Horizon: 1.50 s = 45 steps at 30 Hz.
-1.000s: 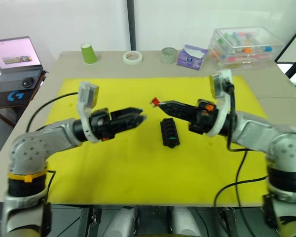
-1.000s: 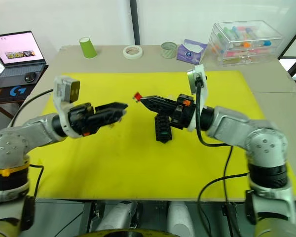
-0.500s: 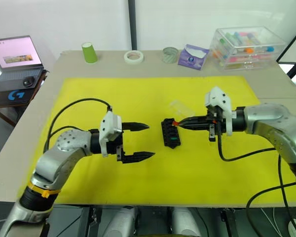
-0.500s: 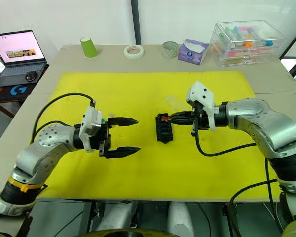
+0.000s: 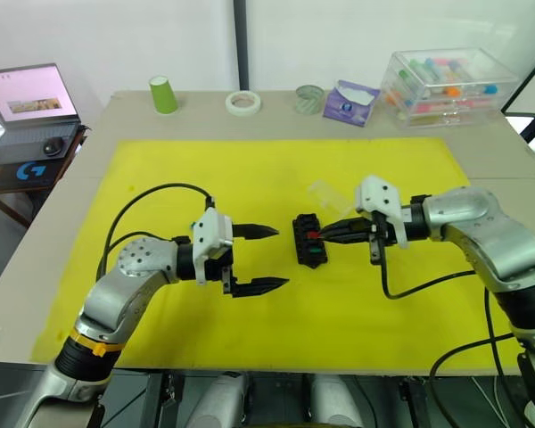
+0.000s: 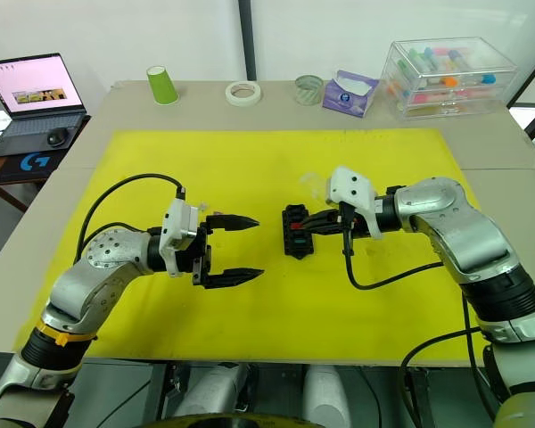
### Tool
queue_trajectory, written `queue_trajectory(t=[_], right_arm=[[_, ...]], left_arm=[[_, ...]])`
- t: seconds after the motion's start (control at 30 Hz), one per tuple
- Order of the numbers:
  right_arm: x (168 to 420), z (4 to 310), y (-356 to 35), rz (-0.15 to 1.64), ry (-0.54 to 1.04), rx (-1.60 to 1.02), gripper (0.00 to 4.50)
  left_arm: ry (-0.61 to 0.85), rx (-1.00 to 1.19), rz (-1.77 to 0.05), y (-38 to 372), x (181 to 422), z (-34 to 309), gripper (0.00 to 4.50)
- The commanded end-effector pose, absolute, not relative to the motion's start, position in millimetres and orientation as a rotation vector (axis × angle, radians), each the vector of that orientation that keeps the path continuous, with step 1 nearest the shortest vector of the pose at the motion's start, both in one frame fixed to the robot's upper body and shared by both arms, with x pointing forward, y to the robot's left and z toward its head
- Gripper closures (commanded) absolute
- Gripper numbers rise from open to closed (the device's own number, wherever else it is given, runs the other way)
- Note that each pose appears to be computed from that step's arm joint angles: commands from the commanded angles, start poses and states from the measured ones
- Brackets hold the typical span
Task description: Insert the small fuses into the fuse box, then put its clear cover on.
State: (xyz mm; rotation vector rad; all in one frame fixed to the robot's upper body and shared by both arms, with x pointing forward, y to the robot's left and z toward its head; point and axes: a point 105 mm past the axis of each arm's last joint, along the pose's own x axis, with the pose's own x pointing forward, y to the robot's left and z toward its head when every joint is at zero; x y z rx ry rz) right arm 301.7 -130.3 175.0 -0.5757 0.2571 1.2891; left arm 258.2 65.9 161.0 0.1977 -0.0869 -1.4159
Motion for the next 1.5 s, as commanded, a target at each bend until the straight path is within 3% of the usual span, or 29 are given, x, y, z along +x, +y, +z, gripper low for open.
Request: queue_trajectory(t=[0.03,1.5], right_arm=[[304.5,182.4,-128.9,1.296,0.221,-0.628,4.50],[313.7,170.0,-128.6,1.357,0.254,-0.686,4.50]], left_arm=[[-0.129,0.220,-1.421,65.5,258.4,167.1,0.03],[-0.133,0.227,-1.414,64.7,260.3,166.4,0.03]])
